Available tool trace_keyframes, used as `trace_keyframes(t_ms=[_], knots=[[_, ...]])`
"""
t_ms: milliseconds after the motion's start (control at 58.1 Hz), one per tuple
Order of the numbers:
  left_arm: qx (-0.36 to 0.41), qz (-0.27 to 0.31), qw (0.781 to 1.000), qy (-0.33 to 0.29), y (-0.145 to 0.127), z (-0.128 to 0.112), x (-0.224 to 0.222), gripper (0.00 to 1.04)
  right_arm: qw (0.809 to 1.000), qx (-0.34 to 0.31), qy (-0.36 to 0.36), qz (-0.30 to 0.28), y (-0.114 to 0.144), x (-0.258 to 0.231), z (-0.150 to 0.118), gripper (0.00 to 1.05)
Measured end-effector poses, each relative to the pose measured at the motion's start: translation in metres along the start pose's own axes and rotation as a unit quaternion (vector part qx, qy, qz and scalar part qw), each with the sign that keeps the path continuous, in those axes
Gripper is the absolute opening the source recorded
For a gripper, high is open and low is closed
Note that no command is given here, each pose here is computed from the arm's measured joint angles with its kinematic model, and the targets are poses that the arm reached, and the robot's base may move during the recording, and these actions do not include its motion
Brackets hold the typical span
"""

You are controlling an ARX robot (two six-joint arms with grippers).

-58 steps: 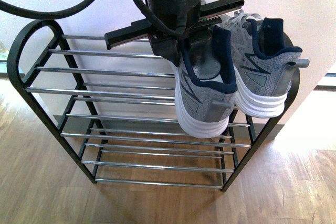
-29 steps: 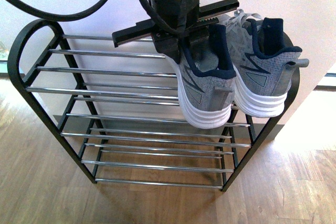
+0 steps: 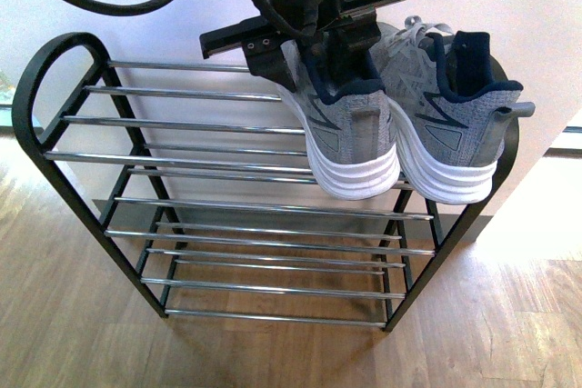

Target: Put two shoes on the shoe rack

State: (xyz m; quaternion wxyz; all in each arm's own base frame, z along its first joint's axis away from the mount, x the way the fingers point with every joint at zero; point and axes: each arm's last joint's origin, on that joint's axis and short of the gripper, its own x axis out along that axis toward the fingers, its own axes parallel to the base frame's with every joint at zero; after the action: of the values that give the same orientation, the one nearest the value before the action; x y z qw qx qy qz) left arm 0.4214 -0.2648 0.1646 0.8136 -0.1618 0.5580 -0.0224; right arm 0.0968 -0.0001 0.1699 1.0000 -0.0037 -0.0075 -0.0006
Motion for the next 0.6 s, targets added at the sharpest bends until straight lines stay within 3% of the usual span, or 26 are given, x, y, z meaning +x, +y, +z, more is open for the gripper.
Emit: trace_keyframes(t_ms=[86, 224, 310, 396, 448, 499, 602], knots=[[-0.003, -0.024, 1.000, 0.006, 0.002, -0.005, -0.017, 0.72, 1.000, 0.000, 0.000, 0.000, 0.000, 0.000, 0.000, 0.95], [0.000, -0.035, 0.999, -0.023, 0.010, -0.007, -0.056, 0.97, 1.000, 0.000, 0.000, 0.000, 0.000, 0.000, 0.000, 0.95], [0.006, -0.032, 0.997, -0.073, 0.021, 0.000, -0.086, 0.95, 1.000, 0.000, 0.000, 0.000, 0.000, 0.000, 0.000, 0.95], [0.024, 0.028, 0.982, -0.187, 0.049, 0.011, -0.124, 0.95, 1.000, 0.000, 0.000, 0.000, 0.000, 0.000, 0.000, 0.95], [0.054, 0.089, 0.950, -0.295, 0.074, 0.014, -0.147, 0.94, 1.000, 0.000, 0.000, 0.000, 0.000, 0.000, 0.000, 0.95], [0.094, 0.045, 0.910, -0.402, 0.096, 0.013, -0.157, 0.82, 1.000, 0.000, 0.000, 0.000, 0.000, 0.000, 0.000, 0.95], [0.127, 0.012, 0.851, -0.510, 0.125, -0.008, -0.160, 0.65, 1.000, 0.000, 0.000, 0.000, 0.000, 0.000, 0.000, 0.95]])
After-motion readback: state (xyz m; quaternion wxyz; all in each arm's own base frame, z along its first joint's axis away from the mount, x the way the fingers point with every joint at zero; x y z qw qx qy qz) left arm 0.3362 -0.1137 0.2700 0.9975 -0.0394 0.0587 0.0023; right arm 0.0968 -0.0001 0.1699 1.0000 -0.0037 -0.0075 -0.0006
